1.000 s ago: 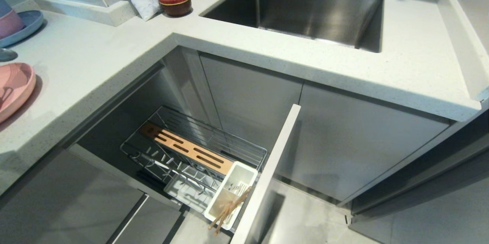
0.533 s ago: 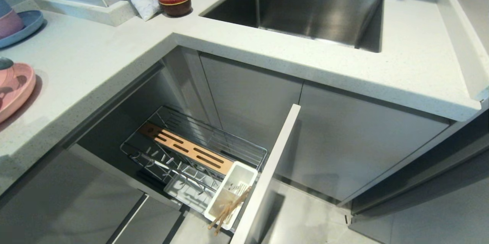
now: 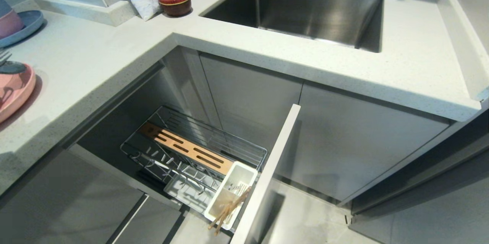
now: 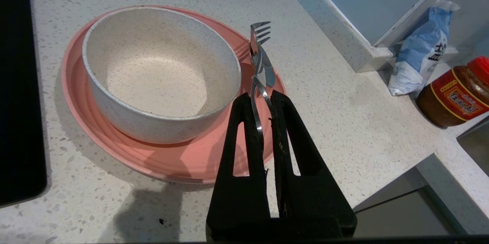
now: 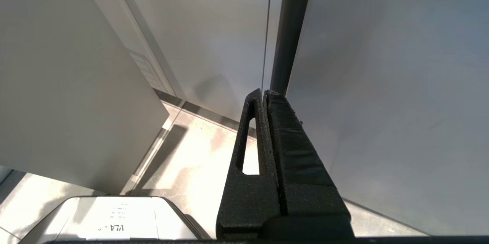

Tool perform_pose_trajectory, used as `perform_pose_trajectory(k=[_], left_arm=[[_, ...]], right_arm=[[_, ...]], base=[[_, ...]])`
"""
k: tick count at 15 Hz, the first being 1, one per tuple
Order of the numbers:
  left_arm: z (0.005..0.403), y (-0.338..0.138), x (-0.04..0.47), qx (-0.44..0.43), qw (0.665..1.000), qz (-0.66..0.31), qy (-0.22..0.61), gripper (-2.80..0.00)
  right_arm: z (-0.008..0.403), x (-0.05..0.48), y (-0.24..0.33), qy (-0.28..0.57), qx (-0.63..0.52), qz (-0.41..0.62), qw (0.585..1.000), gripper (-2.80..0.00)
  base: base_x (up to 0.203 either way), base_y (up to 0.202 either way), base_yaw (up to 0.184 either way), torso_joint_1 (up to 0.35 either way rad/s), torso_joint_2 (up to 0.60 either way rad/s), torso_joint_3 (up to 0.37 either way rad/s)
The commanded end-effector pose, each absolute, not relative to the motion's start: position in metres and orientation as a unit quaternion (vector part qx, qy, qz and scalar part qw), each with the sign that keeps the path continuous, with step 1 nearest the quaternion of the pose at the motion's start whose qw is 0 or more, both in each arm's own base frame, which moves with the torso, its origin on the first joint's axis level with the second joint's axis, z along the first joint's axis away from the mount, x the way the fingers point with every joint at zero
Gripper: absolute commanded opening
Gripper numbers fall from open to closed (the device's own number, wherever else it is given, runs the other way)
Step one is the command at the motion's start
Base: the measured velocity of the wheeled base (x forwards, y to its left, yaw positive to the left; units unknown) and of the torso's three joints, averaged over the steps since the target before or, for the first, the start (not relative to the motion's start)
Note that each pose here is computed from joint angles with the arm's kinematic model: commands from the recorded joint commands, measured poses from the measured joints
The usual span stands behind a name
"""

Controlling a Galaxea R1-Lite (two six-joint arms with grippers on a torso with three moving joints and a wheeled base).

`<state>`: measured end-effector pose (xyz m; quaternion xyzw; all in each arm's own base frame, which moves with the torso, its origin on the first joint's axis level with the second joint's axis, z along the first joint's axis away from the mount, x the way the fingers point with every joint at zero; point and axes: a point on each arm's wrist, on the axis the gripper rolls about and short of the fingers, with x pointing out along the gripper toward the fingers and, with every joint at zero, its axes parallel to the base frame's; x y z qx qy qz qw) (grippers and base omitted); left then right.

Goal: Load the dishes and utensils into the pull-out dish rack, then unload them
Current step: Take the spoon out of the cupboard

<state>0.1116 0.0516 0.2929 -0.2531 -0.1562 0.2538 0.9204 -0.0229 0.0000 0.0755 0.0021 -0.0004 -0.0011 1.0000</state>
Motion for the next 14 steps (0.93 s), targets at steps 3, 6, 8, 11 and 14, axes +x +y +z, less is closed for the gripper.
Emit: perform_pose_trajectory(k=[3,6,8,11,14], left_arm=[[0.2900,0.0535,0.1158,-0.257,0.920,0.260,-0.140,-2.80],[0.2895,0.0536,0.1163,-0.257,0.921,0.258,-0.137,-2.80],[0.2895,0.0535,0.1164,-0.257,0.922,0.256,-0.136,-2.80],[0.2884,0.0535,0.1166,-0.258,0.923,0.256,-0.129,0.00],[0.2906,0.0534,0.1162,-0.264,0.921,0.254,-0.134,0.00]], right_arm=[[0.0749,-0.0230,0.0000,-0.002,0.002,-0.001,1.000,-2.80],[0.0749,-0.0230,0.0000,-0.002,0.002,-0.001,1.000,-2.80],[0.0749,-0.0230,0.0000,-0.002,0.002,-0.001,1.000,-2.80],[0.0749,-0.0230,0.0000,-0.002,0.002,-0.001,1.000,-2.80],[0.0749,-0.0230,0.0000,-0.002,0.002,-0.001,1.000,-2.80]], base=[[0.000,0.000,0.000,0.000,0.00,0.000],[0.000,0.000,0.000,0.000,0.00,0.000],[0.000,0.000,0.000,0.000,0.00,0.000],[0.000,0.000,0.000,0.000,0.00,0.000],[0.000,0.000,0.000,0.000,0.00,0.000]])
